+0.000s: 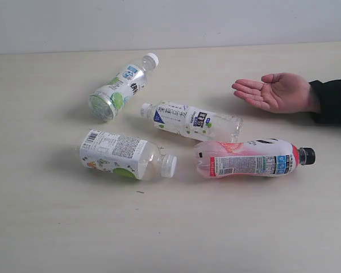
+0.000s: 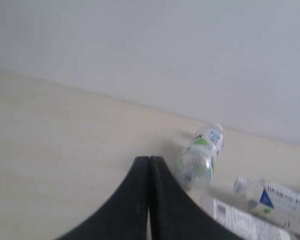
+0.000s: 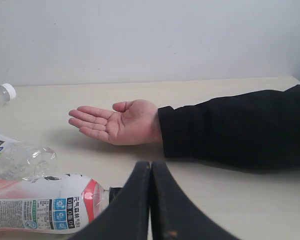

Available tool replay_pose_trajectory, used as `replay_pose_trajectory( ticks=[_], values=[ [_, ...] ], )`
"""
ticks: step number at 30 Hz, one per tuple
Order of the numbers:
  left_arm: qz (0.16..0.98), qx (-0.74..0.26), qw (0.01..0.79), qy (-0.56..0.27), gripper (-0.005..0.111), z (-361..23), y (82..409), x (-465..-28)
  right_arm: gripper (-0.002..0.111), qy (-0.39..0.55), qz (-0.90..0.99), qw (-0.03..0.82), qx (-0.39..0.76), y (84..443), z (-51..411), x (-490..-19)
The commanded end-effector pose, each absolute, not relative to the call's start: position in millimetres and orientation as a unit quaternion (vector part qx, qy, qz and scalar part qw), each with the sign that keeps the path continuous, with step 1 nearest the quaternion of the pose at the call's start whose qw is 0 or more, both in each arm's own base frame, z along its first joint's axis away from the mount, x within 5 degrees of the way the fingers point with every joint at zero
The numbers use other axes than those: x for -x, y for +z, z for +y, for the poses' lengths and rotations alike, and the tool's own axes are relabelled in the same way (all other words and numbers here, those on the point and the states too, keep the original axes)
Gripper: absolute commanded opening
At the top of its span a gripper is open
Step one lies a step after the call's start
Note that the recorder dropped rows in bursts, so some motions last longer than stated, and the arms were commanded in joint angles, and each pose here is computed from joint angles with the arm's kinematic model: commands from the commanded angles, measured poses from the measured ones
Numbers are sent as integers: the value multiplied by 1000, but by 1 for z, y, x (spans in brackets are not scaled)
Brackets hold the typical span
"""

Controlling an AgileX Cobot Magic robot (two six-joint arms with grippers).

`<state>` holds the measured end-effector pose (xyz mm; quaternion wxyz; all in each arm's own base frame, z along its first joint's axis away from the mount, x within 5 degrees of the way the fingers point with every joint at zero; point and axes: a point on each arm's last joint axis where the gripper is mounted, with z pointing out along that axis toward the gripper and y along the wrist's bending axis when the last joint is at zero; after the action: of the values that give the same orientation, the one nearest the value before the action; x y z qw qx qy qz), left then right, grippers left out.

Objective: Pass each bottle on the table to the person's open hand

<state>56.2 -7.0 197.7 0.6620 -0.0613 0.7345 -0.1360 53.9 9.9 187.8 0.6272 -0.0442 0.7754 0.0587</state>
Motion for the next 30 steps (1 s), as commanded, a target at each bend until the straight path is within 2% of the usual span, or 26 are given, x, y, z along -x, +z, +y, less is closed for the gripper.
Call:
replay_pose_trajectory(
  ticks=[1,6,10,15,19,24,30],
  values=[
    [657,116,715,-206,0,-6,215,-56,0,55,773,631,42,187,9,-54],
    [577,135,766,-250,0,-4,232,-52,0,55,773,631,42,187,9,-54],
    [472,150,811,-310,0,-1,252,-44,0,55,773,631,42,187,9,-54],
    [429,136,834,-319,0,0,285,-34,0,55,773,631,42,187,9,-54],
    [501,108,819,-259,0,-4,323,-45,0,55,773,631,42,187,9,-54],
    [632,82,748,-182,0,-9,361,-84,0,55,773,631,42,187,9,-54],
    [799,44,590,-108,0,-19,369,-156,0,55,773,631,42,187,9,-54]
  ],
)
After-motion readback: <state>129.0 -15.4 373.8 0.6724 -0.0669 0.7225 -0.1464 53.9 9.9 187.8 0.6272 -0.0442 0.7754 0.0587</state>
